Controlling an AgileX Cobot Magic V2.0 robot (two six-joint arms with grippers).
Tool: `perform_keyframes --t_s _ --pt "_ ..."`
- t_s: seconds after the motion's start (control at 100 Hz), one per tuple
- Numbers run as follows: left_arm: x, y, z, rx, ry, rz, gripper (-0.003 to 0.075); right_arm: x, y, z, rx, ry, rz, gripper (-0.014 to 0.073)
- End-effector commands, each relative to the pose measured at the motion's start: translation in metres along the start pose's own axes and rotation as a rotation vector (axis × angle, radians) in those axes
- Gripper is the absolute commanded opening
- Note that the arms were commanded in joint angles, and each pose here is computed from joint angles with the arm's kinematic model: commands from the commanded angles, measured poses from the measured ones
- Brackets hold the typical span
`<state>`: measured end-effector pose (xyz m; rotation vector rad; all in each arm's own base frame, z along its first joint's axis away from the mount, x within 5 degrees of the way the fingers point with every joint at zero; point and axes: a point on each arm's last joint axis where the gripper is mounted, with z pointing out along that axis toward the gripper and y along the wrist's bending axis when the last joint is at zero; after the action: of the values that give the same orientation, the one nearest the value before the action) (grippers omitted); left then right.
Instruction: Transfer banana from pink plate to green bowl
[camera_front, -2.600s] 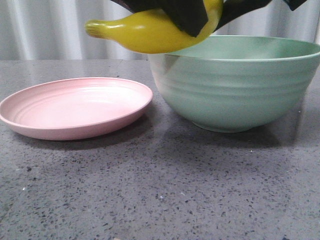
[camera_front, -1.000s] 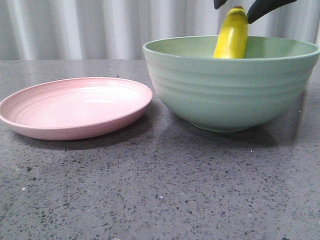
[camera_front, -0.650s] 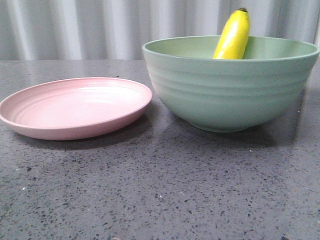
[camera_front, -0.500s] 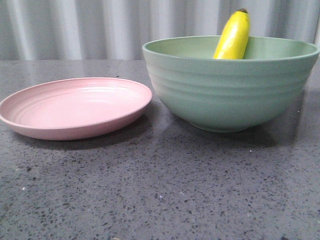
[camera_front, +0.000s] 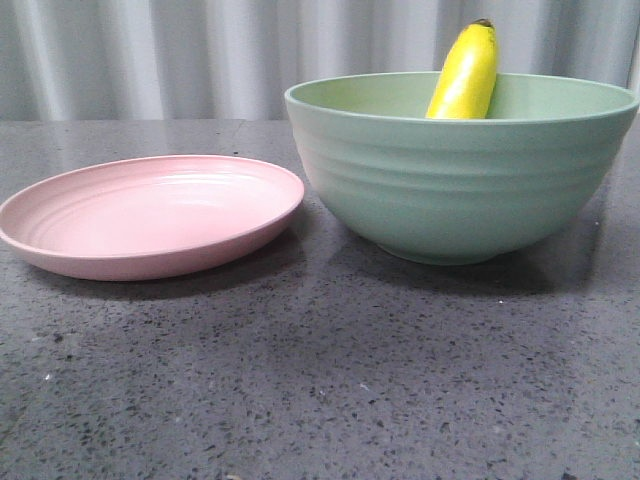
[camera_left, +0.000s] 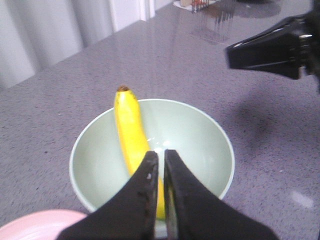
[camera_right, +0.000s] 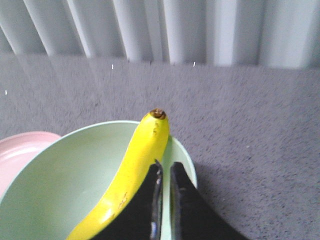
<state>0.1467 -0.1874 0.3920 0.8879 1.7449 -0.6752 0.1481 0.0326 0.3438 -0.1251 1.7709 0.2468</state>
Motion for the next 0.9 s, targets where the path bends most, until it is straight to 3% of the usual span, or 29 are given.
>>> perform_keyframes --t_s 0.0,0.15,0.38,0.6,0.89 --pt "0.002 0.000 -0.027 -0.035 -0.199 -0.013 -0.0020 -0.003 -0.003 -0.026 0.034 -0.247 -0.005 -0.0064" --pt "0.050 0.002 -0.049 -0.077 -0.264 -0.018 -0.0020 0.028 -0.008 -0.053 0.054 -0.383 0.004 -0.0064" --pt "0.109 0.001 -0.084 -0.098 -0.334 -0.018 -0.0020 0.067 -0.010 -0.072 0.049 -0.423 0.003 -0.0064" --pt "0.117 -0.001 -0.107 -0.097 -0.427 -0.015 -0.0020 0.076 -0.010 -0.073 0.048 -0.412 0.003 -0.0064" --pt "0.116 -0.001 -0.108 -0.097 -0.431 -0.015 -0.0020 0.076 -0.010 -0.073 0.047 -0.409 0.003 -0.0064"
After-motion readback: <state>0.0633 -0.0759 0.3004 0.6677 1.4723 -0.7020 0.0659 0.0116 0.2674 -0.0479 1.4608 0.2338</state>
